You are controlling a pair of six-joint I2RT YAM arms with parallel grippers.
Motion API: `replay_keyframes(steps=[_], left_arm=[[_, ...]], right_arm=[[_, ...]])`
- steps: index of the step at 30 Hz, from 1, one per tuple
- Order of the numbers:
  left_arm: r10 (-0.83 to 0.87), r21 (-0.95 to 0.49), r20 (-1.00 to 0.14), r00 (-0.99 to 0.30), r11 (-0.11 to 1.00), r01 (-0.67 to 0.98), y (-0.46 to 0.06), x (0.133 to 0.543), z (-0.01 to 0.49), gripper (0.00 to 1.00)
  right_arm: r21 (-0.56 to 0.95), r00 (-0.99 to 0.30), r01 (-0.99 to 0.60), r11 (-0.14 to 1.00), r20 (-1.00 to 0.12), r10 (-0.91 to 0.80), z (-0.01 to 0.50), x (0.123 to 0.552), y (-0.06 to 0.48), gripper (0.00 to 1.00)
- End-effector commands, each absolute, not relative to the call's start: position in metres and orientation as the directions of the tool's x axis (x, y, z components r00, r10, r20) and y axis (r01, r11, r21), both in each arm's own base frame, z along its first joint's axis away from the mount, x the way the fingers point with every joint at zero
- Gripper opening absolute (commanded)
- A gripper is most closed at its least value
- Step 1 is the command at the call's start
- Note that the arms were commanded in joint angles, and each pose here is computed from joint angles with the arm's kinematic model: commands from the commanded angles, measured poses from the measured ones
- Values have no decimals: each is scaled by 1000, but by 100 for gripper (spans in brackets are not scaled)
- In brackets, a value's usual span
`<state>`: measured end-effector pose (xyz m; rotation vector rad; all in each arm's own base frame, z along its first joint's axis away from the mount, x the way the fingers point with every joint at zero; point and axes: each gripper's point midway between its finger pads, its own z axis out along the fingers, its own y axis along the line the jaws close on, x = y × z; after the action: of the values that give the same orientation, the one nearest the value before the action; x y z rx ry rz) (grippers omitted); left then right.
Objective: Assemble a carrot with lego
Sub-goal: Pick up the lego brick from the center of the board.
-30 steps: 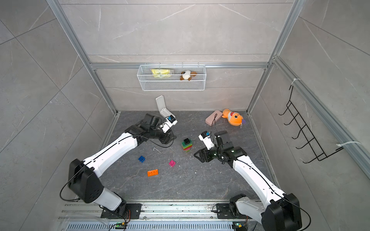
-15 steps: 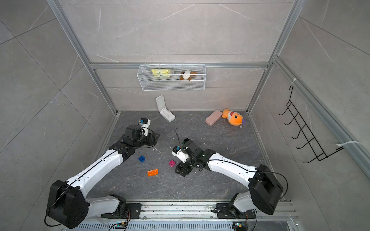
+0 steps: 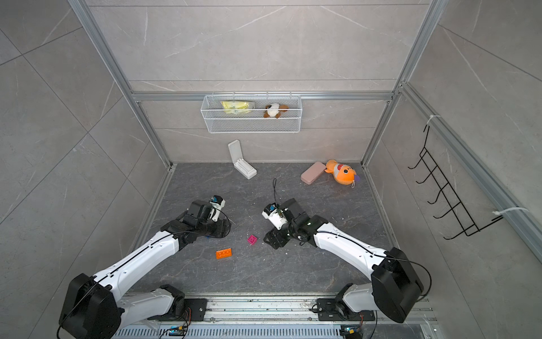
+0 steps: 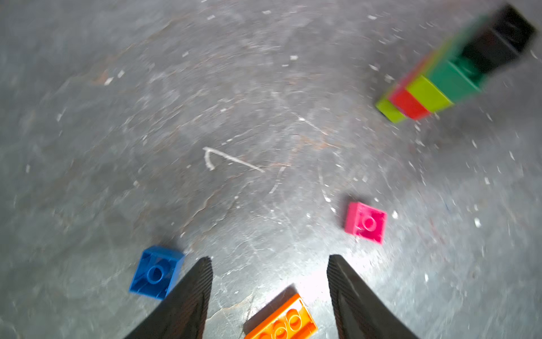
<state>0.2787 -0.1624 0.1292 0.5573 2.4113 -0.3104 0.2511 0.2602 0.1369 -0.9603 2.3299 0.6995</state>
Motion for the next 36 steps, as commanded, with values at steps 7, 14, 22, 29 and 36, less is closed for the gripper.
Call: replay_keyframes(steps=[7, 14, 22, 29, 36], left_arm=[[784, 119, -310, -538, 593, 796, -128, 221, 63, 70], [837, 54, -362, -410, 458, 887, -145, 201, 49, 75], [855, 26, -332, -399, 431, 902, -150, 200, 39, 71], [868, 23, -298, -398, 423, 906, -148, 199, 31, 60], [869, 52, -278, -410, 440, 897, -145, 208, 28, 57]], right_arm=[[374, -672, -707, 601, -620, -404, 134, 252, 248, 74], [412, -702, -688, 597, -585, -405, 125, 256, 249, 73], [410, -714, -674, 614, -576, -399, 122, 257, 244, 73], [414, -723, -666, 620, -563, -400, 118, 257, 244, 73], [414, -724, -664, 622, -562, -400, 118, 257, 243, 73]])
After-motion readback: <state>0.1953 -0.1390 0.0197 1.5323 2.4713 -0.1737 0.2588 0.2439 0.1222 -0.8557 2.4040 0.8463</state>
